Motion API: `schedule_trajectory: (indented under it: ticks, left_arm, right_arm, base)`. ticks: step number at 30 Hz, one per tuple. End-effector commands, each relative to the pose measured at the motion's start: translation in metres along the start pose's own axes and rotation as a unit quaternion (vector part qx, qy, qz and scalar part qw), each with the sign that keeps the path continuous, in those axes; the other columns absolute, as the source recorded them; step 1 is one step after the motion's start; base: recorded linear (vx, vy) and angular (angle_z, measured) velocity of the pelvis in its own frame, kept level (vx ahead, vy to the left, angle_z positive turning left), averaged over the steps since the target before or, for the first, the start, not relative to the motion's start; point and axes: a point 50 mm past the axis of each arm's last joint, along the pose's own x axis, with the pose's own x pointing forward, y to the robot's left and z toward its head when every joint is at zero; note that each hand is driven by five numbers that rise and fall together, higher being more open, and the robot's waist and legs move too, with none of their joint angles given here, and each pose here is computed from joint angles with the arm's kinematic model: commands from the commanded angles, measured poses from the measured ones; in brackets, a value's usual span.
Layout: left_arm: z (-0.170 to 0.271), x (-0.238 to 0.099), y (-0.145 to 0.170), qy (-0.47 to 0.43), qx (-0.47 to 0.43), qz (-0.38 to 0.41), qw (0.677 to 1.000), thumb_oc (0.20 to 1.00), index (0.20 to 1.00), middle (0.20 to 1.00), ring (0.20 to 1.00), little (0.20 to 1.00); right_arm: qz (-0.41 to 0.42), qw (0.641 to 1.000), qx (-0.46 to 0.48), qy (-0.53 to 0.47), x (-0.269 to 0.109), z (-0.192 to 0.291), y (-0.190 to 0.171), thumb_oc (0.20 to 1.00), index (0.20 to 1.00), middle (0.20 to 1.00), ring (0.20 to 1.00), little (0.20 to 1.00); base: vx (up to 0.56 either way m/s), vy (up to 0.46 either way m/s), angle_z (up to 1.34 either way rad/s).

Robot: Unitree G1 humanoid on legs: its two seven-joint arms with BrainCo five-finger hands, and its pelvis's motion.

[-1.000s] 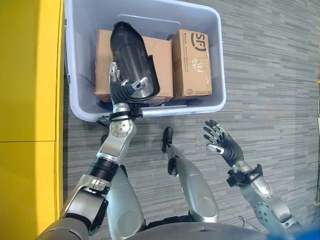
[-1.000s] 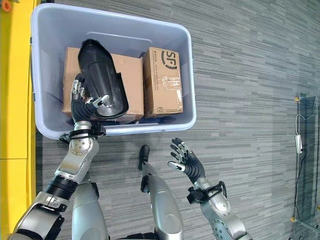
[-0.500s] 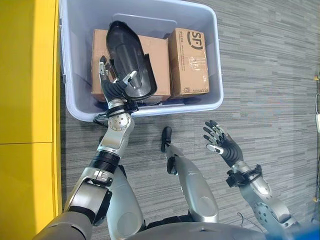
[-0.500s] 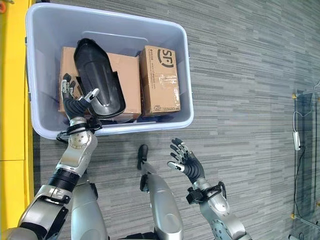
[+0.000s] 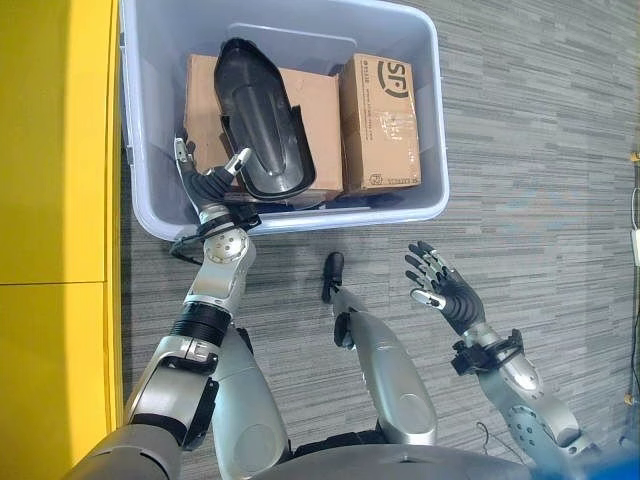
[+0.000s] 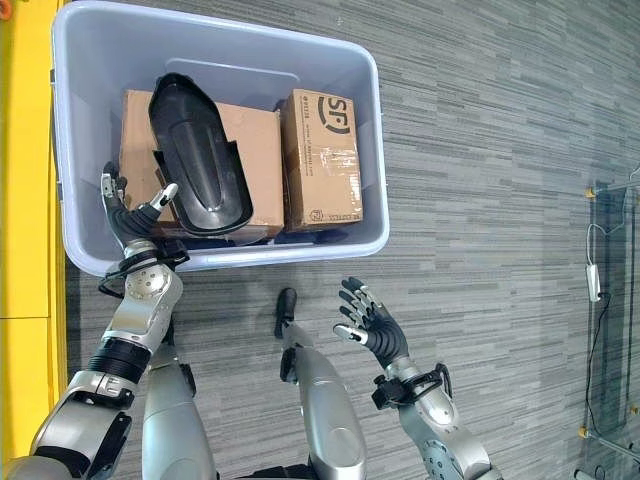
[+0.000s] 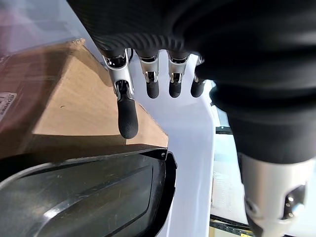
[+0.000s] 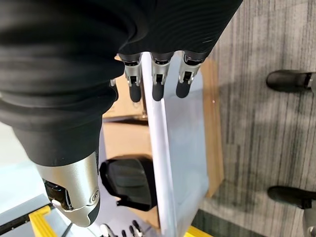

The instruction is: Move parts from the plastic box to the shelf.

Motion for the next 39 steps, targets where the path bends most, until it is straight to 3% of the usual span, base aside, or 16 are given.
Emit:
schedule_trajectory:
  ticks: [1,11,19,24,25,30,33,39]
  left_arm:
    - [0.022,0.019,0.009,-0.066,0.043,0.005,0.997,1.0,1.0,1.0,1.0,1.0]
    - [-0.009,0.037,0.012,0.002,0.172,-0.007,0.985,1.0,1.0,1.0,1.0,1.0]
    - [-0.028,0.049,0.032,0.094,0.182,0.044,0.978,1.0,1.0,1.0,1.0,1.0]
    - [-0.013,0.067,0.01,0.105,0.223,-0.012,0.969,1.0,1.0,1.0,1.0,1.0]
    - [-0.01,0.069,0.004,0.104,0.243,-0.032,0.964,0.2,0.2,0.2,0.2,0.2]
    - [-0.004,0.071,-0.022,0.095,0.347,-0.15,0.921,0.2,0.2,0.2,0.2,0.2]
    - [-0.004,0.07,-0.029,0.099,0.366,-0.173,0.909,0.2,0.2,0.2,0.2,0.2]
    - [-0.024,0.063,-0.013,0.15,0.377,-0.173,0.898,0.2,0.2,0.2,0.2,0.2]
  right_arm:
    - [0.028,0.997,-0.011,-0.068,0.005,0.03,0.007,1.0,1.0,1.0,1.0,1.0]
    - [0.038,0.997,-0.019,-0.067,0.002,0.031,0.005,1.0,1.0,1.0,1.0,1.0]
    - [0.05,0.996,-0.029,-0.067,-0.001,0.036,0.005,1.0,1.0,1.0,1.0,1.0]
    - [0.062,0.996,-0.04,-0.059,0.0,0.04,0.003,1.0,1.0,1.0,1.0,1.0]
    - [0.063,0.995,-0.044,-0.055,0.001,0.039,0.001,1.0,1.0,1.0,1.0,1.0]
    - [0.065,0.996,-0.041,-0.046,-0.001,0.04,-0.004,1.0,1.0,1.0,1.0,1.0]
    - [0.067,0.997,-0.03,-0.036,-0.004,0.035,-0.003,1.0,1.0,1.0,1.0,1.0]
    - [0.07,0.997,-0.018,-0.024,-0.006,0.03,-0.003,1.0,1.0,1.0,1.0,1.0]
  base:
    - [0.0,0.0,0.0]
    - [0.0,0.0,0.0]
    - [0.0,0.0,-0.01]
    - [0.0,0.003,0.0]
    - [-0.02,0.015,0.09]
    - [-0.01,0.004,-0.05]
    - [0.01,-0.014,0.16]
    - [0.02,-0.009,-0.03]
